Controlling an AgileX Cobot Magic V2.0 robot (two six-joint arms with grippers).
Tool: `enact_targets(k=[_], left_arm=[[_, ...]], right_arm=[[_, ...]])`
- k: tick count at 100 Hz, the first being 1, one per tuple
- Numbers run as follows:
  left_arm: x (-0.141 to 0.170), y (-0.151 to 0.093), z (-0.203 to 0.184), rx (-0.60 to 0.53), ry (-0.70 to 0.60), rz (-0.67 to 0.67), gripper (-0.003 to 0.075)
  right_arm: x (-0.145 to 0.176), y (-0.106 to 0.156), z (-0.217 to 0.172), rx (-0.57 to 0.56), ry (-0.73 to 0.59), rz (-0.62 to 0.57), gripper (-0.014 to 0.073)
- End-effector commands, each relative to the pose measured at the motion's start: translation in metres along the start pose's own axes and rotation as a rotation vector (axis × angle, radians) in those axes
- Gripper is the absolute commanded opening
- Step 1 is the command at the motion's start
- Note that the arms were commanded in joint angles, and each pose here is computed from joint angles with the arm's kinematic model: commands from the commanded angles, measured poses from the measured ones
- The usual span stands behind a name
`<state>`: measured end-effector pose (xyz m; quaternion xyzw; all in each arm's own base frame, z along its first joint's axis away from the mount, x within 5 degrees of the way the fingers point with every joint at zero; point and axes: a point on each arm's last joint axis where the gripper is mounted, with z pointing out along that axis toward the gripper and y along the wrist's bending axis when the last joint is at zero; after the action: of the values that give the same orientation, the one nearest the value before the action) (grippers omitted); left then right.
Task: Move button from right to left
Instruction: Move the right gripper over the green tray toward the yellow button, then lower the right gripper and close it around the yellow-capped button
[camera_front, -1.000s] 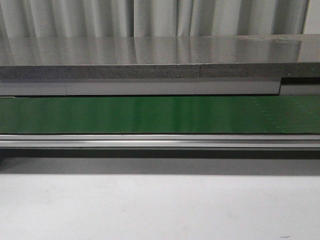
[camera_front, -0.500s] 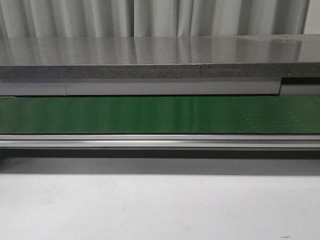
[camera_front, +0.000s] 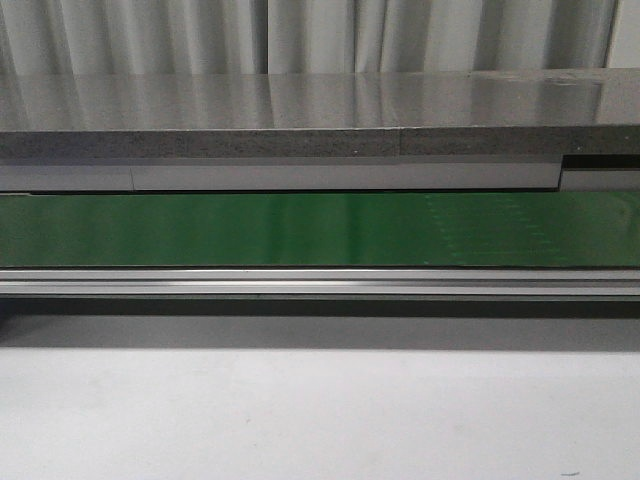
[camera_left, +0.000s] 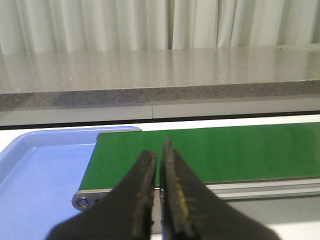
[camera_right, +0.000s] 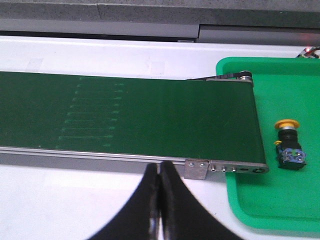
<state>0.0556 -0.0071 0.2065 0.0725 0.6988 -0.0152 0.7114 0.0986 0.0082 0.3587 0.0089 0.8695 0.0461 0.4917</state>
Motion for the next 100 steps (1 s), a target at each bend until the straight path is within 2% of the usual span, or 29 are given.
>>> enact_targets(k=[1,11,17,25,37,42,60,73,100], left_arm=[[0.004,0.0,-0.001,-0.005,-0.077,-0.021,0.0005],[0.004,0.0,-0.001,-0.005,-0.077,-0.021,0.0005],[0.004,0.0,-0.001,-0.005,-0.077,-0.021,0.0005],[0.004,0.0,-0.001,-0.005,-0.077,-0.021,0.0005],[0.004,0.0,-0.001,-0.005,-0.077,-0.021,0.0005],[0.004,0.0,-0.001,-0.005,-0.077,-0.021,0.0005],[0.004,0.0,-0.001,-0.005,-0.077,-0.021,0.0005],[0.004,0.0,-0.001,-0.005,-0.077,-0.021,0.0005],[0.004,0.0,-0.001,-0.005,-0.077,-0.021,0.0005]], right_arm=[[-0.016,0.003,-0.002,-0.024,-0.088,0.019,-0.0059],[-0.016,0.003,-0.002,-0.025,-0.084,0.019,-0.0053],[-0.015,0.003,-0.002,-0.024,-0.08,0.019,-0.0008],[-0.015,0.003,-0.002,-0.024,-0.073,0.019,0.0119],[-0.014,0.003,-0.002,-0.023,-0.068,0.019,0.0379],[-0.014,0.003,-0.002,-0.023,-0.068,0.019,0.0433],[-0.014,0.002,-0.001,-0.014,-0.065,0.049,0.0433],[-0.016,-0.007,0.01,0.093,-0.034,0.095,0.0433],[-0.036,-0.026,0.053,0.323,0.127,0.055,0.0433]])
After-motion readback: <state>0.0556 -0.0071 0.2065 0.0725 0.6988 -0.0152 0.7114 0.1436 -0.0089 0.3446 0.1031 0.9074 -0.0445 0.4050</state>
